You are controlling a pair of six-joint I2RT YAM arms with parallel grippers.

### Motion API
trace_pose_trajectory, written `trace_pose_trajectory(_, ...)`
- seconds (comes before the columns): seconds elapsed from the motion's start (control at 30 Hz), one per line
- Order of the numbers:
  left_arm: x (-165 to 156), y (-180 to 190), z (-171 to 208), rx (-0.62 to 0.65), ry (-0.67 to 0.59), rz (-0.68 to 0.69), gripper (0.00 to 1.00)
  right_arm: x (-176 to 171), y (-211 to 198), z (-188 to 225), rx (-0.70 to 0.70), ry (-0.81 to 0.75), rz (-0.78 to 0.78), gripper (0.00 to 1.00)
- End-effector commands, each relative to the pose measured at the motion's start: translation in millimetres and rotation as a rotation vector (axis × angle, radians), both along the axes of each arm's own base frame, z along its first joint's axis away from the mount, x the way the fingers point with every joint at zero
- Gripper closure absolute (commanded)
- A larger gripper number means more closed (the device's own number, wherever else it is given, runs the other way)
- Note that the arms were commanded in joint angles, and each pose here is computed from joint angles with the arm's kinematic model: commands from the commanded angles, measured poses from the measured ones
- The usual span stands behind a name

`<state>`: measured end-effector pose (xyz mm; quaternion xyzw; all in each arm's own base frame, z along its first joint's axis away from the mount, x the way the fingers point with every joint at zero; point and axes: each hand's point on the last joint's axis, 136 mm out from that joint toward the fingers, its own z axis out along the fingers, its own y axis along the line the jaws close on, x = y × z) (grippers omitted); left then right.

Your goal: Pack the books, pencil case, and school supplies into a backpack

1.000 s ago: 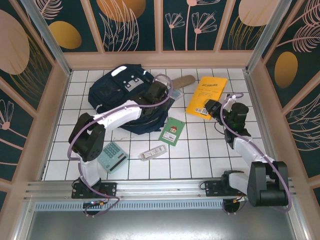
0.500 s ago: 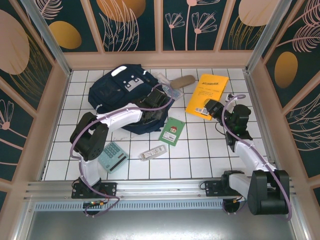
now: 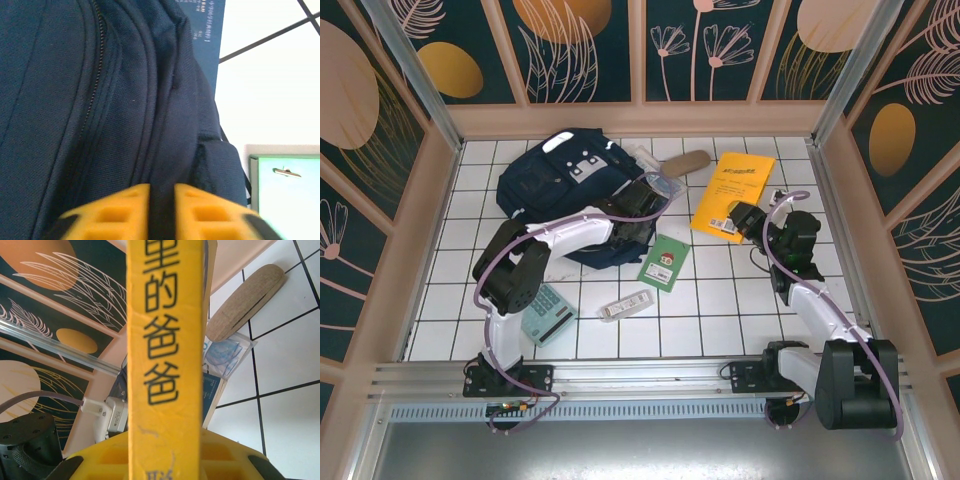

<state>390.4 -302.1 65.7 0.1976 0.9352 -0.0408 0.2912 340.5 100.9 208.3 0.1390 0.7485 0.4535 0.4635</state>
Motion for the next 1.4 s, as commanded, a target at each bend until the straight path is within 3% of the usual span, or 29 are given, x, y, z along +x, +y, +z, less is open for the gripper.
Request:
trace_pose_trajectory(0.0, 5, 8, 9, 0.016, -0.029, 0.025, 1.00, 0, 6, 25, 0.000, -0.116, 0.033, 1.00)
trace_pose_trajectory(0.53, 16, 32, 124, -0.049, -0.255, 0.156, 1.00, -5, 24, 29, 0.017, -0.130, 0.090, 1.00)
trace_pose_trajectory(1.03, 38, 47, 225, -0.047, -0.461, 0.203, 1.00, -15, 167, 30, 0.201, -0.078, 0.375, 1.00)
trace_pose_trajectory(1.37, 43, 42, 248, -0.102, -0.476, 0.181, 1.00, 37, 234, -3, 0.295, 0.056, 0.357, 1.00)
